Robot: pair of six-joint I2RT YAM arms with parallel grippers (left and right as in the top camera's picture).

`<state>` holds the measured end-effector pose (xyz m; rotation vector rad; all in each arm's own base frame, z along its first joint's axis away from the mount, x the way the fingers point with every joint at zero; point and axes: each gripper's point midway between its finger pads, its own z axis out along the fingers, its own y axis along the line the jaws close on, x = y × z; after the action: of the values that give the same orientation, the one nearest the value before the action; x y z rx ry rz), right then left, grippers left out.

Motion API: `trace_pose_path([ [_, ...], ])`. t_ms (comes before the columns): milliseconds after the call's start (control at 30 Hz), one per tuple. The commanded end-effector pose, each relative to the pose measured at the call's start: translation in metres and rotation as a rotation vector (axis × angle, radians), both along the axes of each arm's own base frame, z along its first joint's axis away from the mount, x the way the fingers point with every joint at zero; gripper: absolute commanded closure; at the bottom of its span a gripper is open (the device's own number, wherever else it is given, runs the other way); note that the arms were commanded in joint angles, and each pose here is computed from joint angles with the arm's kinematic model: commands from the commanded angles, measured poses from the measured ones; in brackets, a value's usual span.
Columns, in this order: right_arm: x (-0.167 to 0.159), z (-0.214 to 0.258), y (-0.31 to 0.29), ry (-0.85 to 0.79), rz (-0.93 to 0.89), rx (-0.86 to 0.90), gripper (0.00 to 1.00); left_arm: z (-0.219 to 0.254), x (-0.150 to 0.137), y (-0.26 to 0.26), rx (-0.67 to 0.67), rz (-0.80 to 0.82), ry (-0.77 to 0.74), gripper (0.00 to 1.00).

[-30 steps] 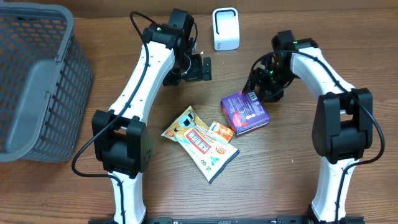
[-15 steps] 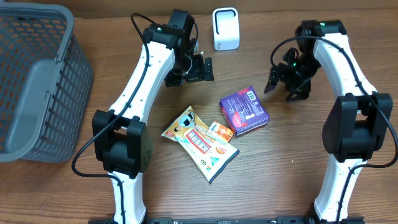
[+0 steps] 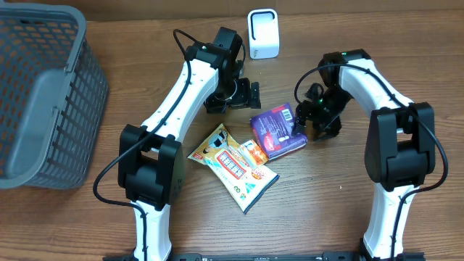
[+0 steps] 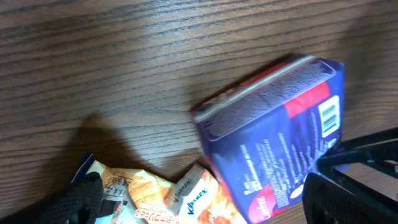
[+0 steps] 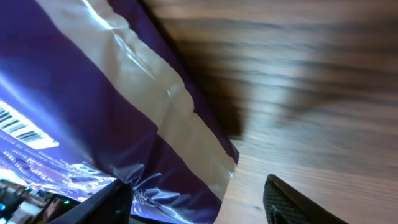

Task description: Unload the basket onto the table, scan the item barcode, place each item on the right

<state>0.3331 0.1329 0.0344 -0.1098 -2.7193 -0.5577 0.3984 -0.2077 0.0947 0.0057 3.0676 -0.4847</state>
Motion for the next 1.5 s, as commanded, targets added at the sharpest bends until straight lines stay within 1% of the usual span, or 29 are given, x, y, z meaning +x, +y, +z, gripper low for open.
trace_pose_path([
  [0,0.006,0.01,0.028,-0.028,-0.036,0.109,0.34,-0.001,-0.001,-0.001,-0.01,0.014,0.011,0.06],
  [100,0.015,0.01,0.035,-0.042,-0.084,0.129,0.35,-0.001,-0.001,-0.001,-0.01,0.012,0.012,0.06],
  [167,0.024,0.009,0.038,-0.055,-0.133,0.126,0.37,-0.001,-0.002,-0.002,-0.009,0.011,0.013,0.06],
  [300,0.032,0.015,0.036,-0.075,-0.14,0.13,0.37,-0.003,-0.004,-0.002,-0.008,0.029,0.025,0.07],
  [400,0.04,0.025,0.026,-0.089,-0.155,0.13,0.36,-0.011,-0.01,-0.001,0.001,0.082,0.065,0.12],
  [433,0.041,0.027,0.023,-0.097,-0.148,0.134,0.36,-0.013,-0.011,0.0,0.003,0.092,0.073,0.15],
  [500,0.043,0.029,0.017,-0.104,-0.14,0.134,0.36,-0.019,-0.014,0.0,0.004,0.102,0.084,0.24],
  [533,0.043,0.03,0.015,-0.104,-0.141,0.135,0.36,-0.021,-0.015,0.0,0.003,0.107,0.09,0.27],
  [667,0.044,0.029,0.01,-0.116,-0.131,0.137,0.37,-0.032,-0.022,-0.008,-0.05,0.101,0.124,0.48],
  [767,0.044,0.029,0.01,-0.116,-0.13,0.136,0.37,-0.044,-0.028,-0.014,-0.077,0.125,0.149,0.52],
  [933,0.044,0.029,0.011,-0.116,-0.13,0.137,0.37,-0.058,-0.027,-0.019,-0.098,0.141,0.134,0.53],
  [1000,0.043,0.029,0.011,-0.111,-0.136,0.135,0.4,-0.062,-0.022,-0.019,-0.1,0.141,0.108,0.54],
  [1167,0.043,0.029,0.011,-0.11,-0.136,0.135,0.4,-0.062,-0.001,-0.023,-0.117,0.142,0.013,0.53],
  [1300,0.042,0.029,0.01,-0.103,-0.136,0.134,0.4,-0.059,0.016,-0.024,-0.124,0.143,-0.064,0.47],
  [1400,0.041,0.029,0.01,-0.098,-0.136,0.133,0.39,-0.055,0.025,-0.023,-0.135,0.118,-0.105,0.41],
  [1467,0.041,0.029,0.011,-0.098,-0.136,0.134,0.39,-0.054,0.029,-0.019,-0.136,0.115,-0.117,0.39],
])
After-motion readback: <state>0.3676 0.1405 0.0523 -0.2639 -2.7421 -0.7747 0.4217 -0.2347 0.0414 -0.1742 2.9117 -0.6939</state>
